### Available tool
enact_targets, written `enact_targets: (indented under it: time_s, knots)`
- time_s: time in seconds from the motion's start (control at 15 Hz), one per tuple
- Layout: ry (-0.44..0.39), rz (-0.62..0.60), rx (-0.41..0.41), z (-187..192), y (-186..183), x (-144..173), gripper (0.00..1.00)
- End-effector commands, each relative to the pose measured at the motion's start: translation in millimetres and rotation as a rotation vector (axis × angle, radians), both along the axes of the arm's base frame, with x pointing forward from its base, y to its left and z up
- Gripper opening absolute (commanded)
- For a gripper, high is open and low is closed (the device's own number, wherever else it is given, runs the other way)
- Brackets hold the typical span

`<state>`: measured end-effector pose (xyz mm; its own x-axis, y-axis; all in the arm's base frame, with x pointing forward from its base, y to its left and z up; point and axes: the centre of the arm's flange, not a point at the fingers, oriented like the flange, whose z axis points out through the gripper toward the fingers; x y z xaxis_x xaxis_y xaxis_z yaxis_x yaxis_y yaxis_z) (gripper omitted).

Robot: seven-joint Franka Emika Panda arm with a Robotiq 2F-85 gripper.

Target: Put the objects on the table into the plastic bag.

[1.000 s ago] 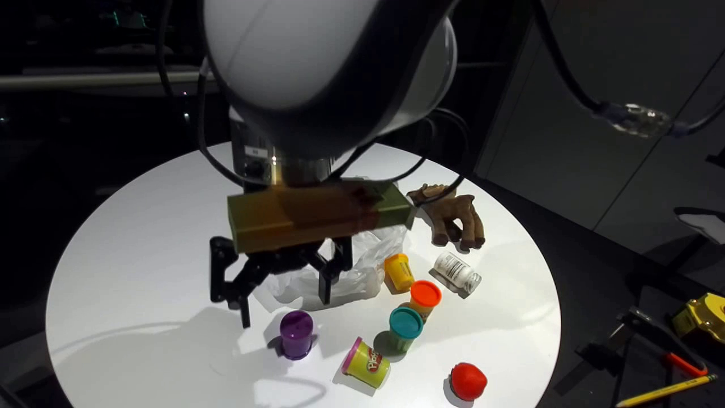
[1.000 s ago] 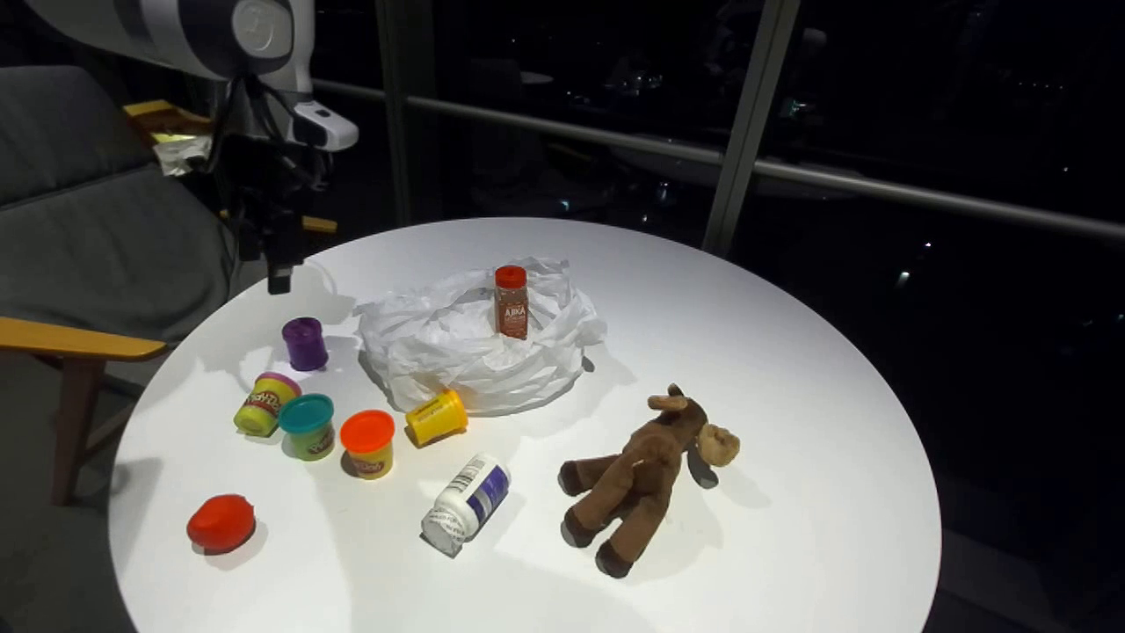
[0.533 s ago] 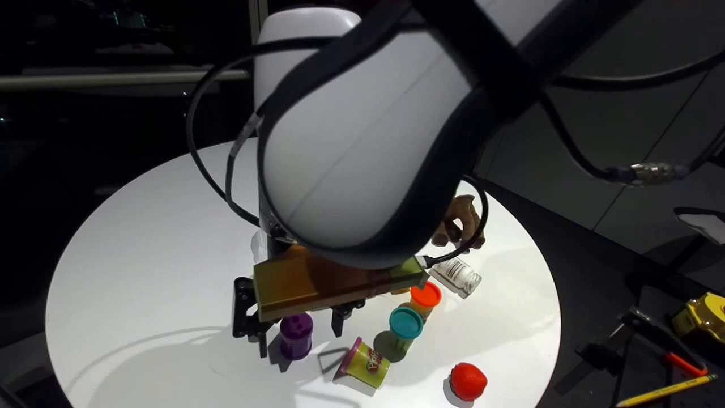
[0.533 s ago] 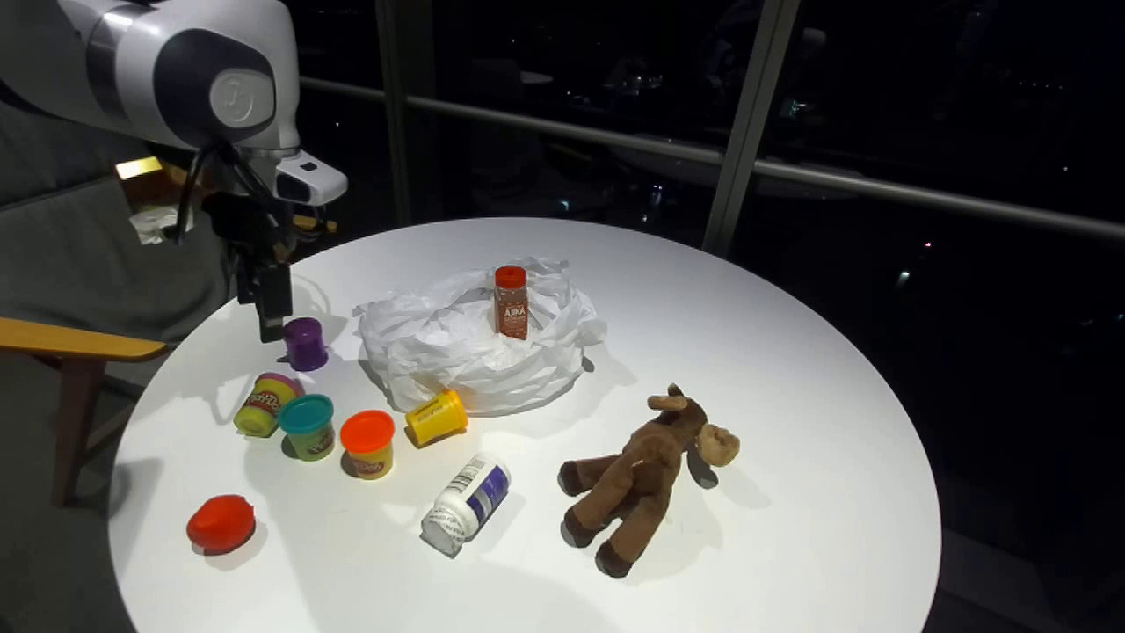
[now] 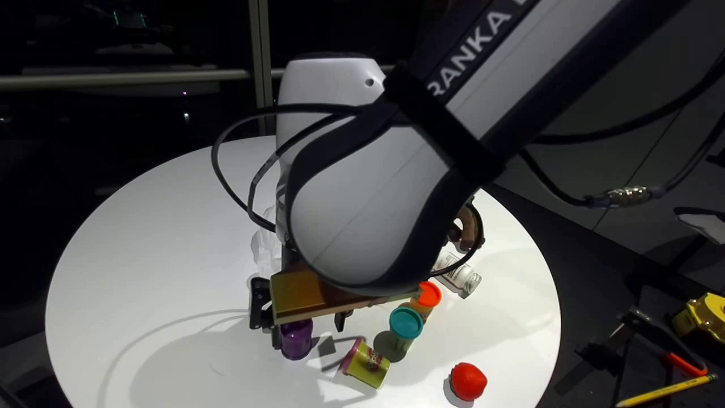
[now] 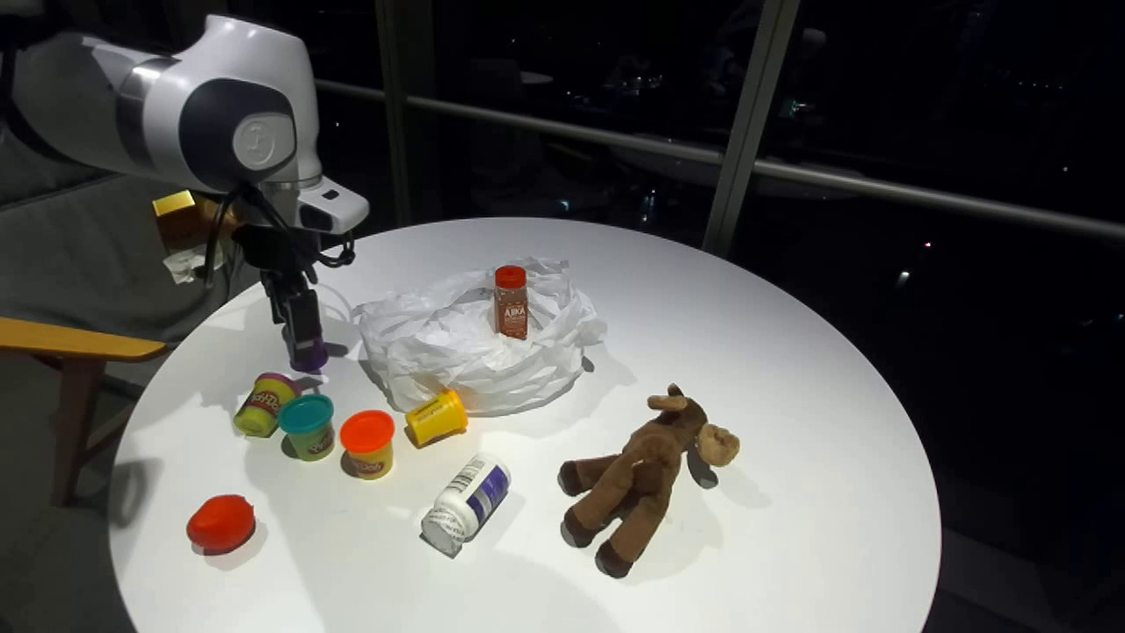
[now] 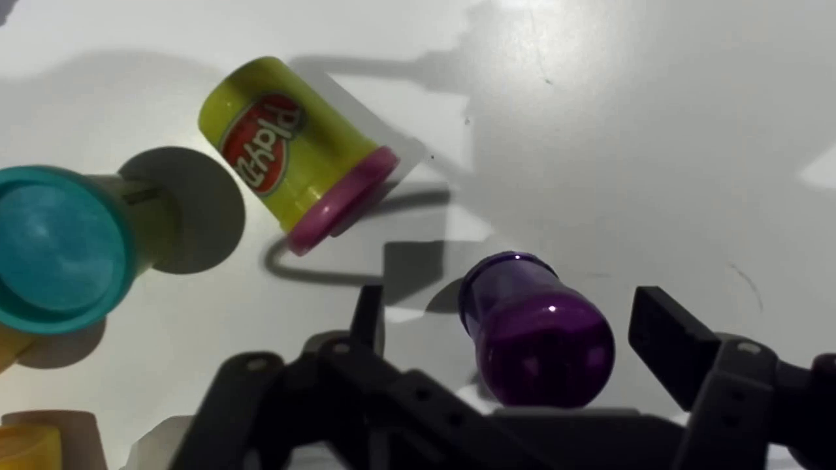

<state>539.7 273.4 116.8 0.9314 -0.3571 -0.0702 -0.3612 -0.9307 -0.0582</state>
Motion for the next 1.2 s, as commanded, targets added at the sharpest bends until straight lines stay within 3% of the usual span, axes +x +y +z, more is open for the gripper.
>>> enact_targets:
  time_s: [0.0, 0.33, 0.6, 0.73, 1.0, 1.13]
  knots:
    - [-0.063, -0.008, -0.002, 2, 9, 10, 0.66]
    - [-0.115, 0.024, -0.015, 7, 14, 15, 0.27]
    - [-0.107, 0.051, -0.01, 28, 15, 12, 0.26]
    - [-0.126, 0.067, -0.016, 64, 13, 13, 0.26]
    - [-0.254, 0.05, -0.028, 140, -8, 38, 0.26]
    - [-0.296, 0.025, -0.041, 153, -27, 57, 0.26]
